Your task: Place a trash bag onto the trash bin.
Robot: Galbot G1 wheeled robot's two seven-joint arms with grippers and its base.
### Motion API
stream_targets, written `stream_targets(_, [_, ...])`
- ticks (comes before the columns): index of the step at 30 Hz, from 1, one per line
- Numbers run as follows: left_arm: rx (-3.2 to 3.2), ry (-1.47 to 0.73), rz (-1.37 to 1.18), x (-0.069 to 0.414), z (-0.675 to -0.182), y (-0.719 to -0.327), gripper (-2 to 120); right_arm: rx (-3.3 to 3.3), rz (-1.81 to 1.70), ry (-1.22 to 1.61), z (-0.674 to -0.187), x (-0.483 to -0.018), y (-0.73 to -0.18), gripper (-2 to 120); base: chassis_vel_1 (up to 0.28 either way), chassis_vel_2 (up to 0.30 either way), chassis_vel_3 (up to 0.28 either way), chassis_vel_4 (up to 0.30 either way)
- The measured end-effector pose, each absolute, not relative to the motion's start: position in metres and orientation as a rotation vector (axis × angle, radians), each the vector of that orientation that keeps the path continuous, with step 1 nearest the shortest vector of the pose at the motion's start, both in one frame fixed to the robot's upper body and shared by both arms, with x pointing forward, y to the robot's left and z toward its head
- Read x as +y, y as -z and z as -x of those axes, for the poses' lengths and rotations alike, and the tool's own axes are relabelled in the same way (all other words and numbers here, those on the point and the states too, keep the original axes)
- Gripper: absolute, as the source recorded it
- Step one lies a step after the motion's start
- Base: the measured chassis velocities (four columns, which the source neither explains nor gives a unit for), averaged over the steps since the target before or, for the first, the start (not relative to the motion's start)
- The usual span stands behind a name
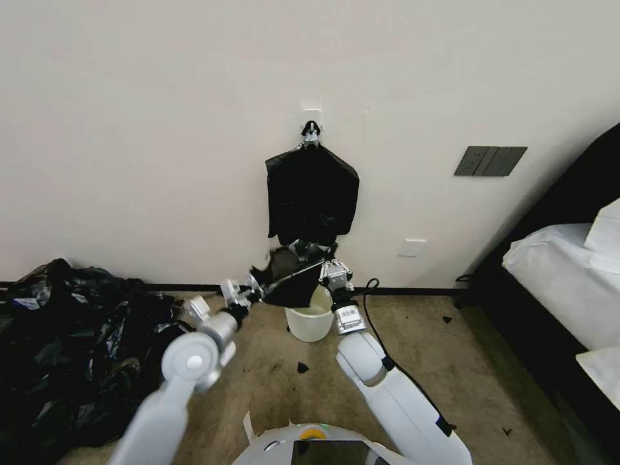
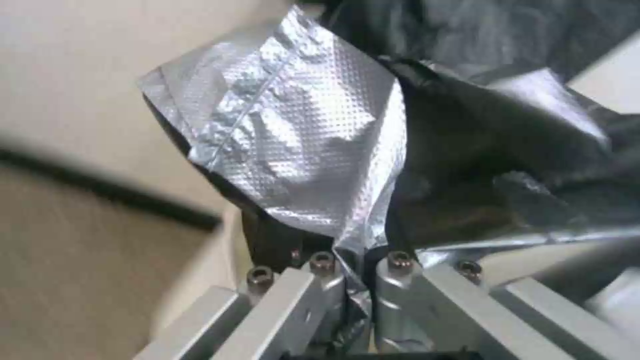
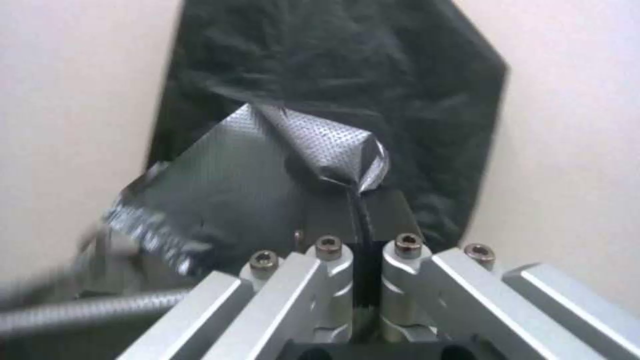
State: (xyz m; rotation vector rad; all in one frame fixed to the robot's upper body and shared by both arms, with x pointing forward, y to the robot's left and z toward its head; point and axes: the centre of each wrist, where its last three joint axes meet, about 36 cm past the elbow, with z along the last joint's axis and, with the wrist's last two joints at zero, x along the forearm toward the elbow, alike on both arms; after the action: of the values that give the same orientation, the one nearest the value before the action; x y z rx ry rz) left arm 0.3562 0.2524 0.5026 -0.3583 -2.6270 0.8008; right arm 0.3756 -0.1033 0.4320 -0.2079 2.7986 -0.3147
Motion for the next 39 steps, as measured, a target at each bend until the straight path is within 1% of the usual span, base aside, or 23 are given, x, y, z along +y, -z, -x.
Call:
stream_targets(2, [-2.681, -0.676, 0.406, 0.259, -0.361, -0.511, 0, 2.808, 0.188, 0.307, -0.374, -0.104, -0.434, 0, 0.0, 0.0, 0.0, 0.0])
stream_targets(3, [-2.712, -0.566, 0.459, 0.264, -0.365, -0.519, 0, 2.814, 0.178, 0.303, -0.373, -0.105, -0.435, 0, 0.0, 0.0, 0.0, 0.0])
stream_targets(4, [-2.712, -0.566, 0.459, 0.264, -0.365, -0.519, 0, 2.814, 0.178, 0.303, -0.373, -0.105, -0.435, 0, 0.0, 0.0, 0.0, 0.0])
stream_targets(5, [-2.726, -0.504, 0.493, 0.266, -0.368, -0.523, 0, 2.817, 0.171, 0.301, -0.372, -0.105, -0.435, 0, 0.0, 0.0, 0.0, 0.0])
stream_targets(6, [-2.745, -0.395, 0.552, 0.27, -0.375, -0.528, 0, 2.821, 0.164, 0.296, -0.372, -0.104, -0.436, 0, 0.0, 0.0, 0.0, 0.0])
stream_targets(7, [-2.745, -0.395, 0.552, 0.27, -0.375, -0.528, 0, 2.821, 0.164, 0.296, -0.372, -0.104, -0.436, 0, 0.0, 0.0, 0.0, 0.0])
stream_targets(11, [-2.749, -0.279, 0.609, 0.272, -0.393, -0.528, 0, 2.86, 0.158, 0.259, -0.371, -0.1, -0.437, 0, 0.0, 0.0, 0.0, 0.0])
stream_targets(14, [-2.749, -0.258, 0.621, 0.273, -0.396, -0.528, 0, 2.873, 0.159, 0.246, -0.37, -0.1, -0.437, 0, 0.0, 0.0, 0.0, 0.0])
stream_targets(15, [-2.747, -0.195, 0.664, 0.274, -0.406, -0.53, 0, 2.925, 0.168, 0.193, -0.366, -0.098, -0.442, 0, 0.0, 0.0, 0.0, 0.0])
stream_targets(17, [-2.749, -0.172, 0.682, 0.275, -0.41, -0.531, 0, 2.947, 0.175, 0.17, -0.364, -0.097, -0.445, 0, 0.0, 0.0, 0.0, 0.0])
stream_targets(19, [-2.76, -0.104, 0.733, 0.278, -0.421, -0.538, 0, 3.021, 0.205, 0.088, -0.357, -0.096, -0.459, 0, 0.0, 0.0, 0.0, 0.0])
stream_targets(23, [-2.781, -0.055, 0.775, 0.282, -0.433, -0.55, 0, 3.1, 0.251, 0.005, -0.351, -0.096, -0.471, 0, 0.0, 0.0, 0.0, 0.0])
stream_targets(26, [-2.809, 0.006, 0.834, 0.288, -0.448, -0.571, 0, 3.181, 0.315, -0.116, -0.349, -0.098, -0.484, 0, 0.0, 0.0, 0.0, 0.0])
stream_targets(29, [-2.804, 0.02, 0.853, 0.287, -0.452, -0.575, 0, 3.202, 0.322, -0.169, -0.352, -0.099, -0.489, 0, 0.0, 0.0, 0.0, 0.0])
stream_targets(32, [-2.791, 0.019, 0.86, 0.285, -0.454, -0.573, 0, 3.222, 0.321, -0.211, -0.353, -0.099, -0.491, 0, 0.0, 0.0, 0.0, 0.0])
stream_targets(39, [-2.728, -0.036, 0.862, 0.272, -0.461, -0.554, 0, 3.286, 0.291, -0.324, -0.359, -0.098, -0.495, 0, 0.0, 0.0, 0.0, 0.0])
